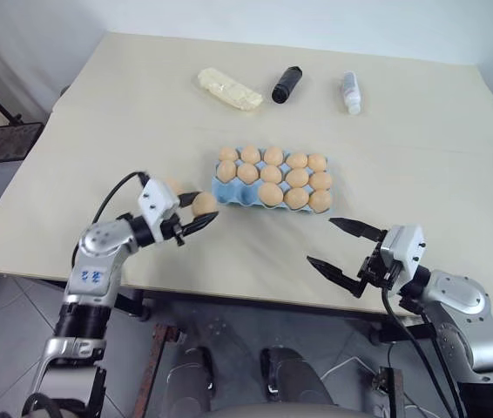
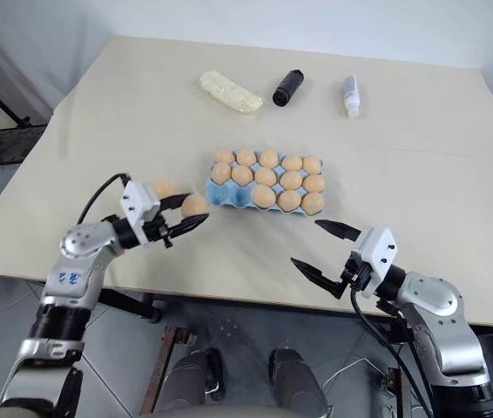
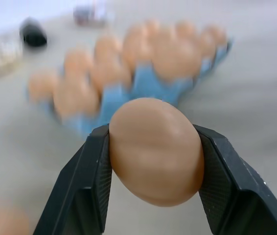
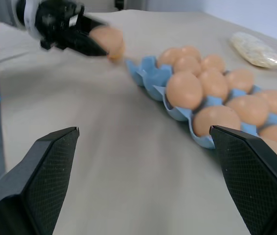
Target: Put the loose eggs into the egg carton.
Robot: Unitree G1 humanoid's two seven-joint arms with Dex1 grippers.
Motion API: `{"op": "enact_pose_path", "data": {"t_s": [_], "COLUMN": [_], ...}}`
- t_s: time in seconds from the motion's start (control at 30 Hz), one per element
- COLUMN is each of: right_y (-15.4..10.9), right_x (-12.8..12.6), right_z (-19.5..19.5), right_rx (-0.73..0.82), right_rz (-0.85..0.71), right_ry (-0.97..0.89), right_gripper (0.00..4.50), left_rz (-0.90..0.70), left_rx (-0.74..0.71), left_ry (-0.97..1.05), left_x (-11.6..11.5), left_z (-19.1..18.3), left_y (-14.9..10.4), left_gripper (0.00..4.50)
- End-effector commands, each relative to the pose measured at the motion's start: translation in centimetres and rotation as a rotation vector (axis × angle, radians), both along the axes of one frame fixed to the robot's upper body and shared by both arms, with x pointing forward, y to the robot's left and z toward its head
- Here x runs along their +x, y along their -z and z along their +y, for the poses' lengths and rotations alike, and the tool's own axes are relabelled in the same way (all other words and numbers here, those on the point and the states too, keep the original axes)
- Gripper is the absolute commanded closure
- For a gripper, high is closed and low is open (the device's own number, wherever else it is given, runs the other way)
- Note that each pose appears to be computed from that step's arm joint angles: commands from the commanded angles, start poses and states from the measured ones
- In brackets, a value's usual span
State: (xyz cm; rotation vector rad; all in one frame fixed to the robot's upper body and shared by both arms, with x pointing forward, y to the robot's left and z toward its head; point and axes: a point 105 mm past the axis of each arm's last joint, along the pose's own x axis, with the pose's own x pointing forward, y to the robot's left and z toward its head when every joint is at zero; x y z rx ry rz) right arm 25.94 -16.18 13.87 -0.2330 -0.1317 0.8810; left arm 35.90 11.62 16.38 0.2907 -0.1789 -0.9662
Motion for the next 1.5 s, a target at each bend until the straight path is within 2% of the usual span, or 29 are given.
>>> {"op": "enact_pose_path", "data": {"t_s": [0.03, 0.2, 0.3, 0.43, 0.47, 0.57, 0.7, 0.93, 1.07, 1.3, 1.4, 1.5], "right_y": [-1.1, -1.2, -1.5, -1.6, -1.6, -1.6, -1.8, -1.5, -1.2, -1.4, -1.6, -1.7], "right_x": [-0.1, -0.1, -0.3, -0.6, -0.7, -0.7, -0.9, -0.6, -0.2, 0.5, 0.8, 1.0], "right_z": [-0.6, -0.8, -0.9, -1.0, -1.2, -1.7, -1.9, -0.1, 0.6, 0.6, 0.6, 0.6], "right_rx": [0.013, 0.010, 0.011, 0.013, 0.013, 0.015, 0.039, 0.033, 0.019, -0.016, -0.012, -0.014], "right_rz": [-0.061, -0.074, -0.085, -0.090, -0.092, -0.091, -0.087, -0.092, -0.087, -0.106, -0.111, -0.112], "right_ry": [0.048, 0.082, 0.095, 0.114, 0.122, 0.137, 0.098, 0.002, -0.048, -0.077, -0.080, -0.083], "right_gripper": [0.00, 0.00, 0.00, 0.00, 0.00, 0.00, 0.00, 0.00, 0.00, 0.00, 0.00, 0.00], "left_rz": [-0.030, -0.005, -0.012, -0.032, -0.041, -0.065, -0.078, -0.029, 0.009, 0.032, 0.019, 0.009], "left_rx": [-0.019, -0.001, 0.003, 0.007, 0.007, 0.006, -0.010, 0.036, 0.056, 0.034, 0.014, 0.003], "left_ry": [0.016, 0.053, 0.049, 0.039, 0.034, 0.017, -0.024, -0.186, -0.323, -0.369, -0.380, -0.386], "left_x": [1.3, 3.1, 3.5, 3.4, 3.3, 2.9, 1.3, -1.5, -3.4, -4.9, -4.0, -1.9], "left_z": [-2.1, -5.0, -5.1, -4.1, -3.7, -2.4, 1.7, 10.0, 14.5, 15.4, 14.4, 12.9], "left_y": [-1.2, -0.7, -0.5, -0.6, -0.7, -1.0, -1.6, -0.4, 1.1, 2.1, 1.9, 1.6], "left_gripper": [2.20, 2.20, 1.51, 0.21, 0.08, 0.08, 0.08, 0.08, 0.08, 0.08, 0.08, 0.08]}}
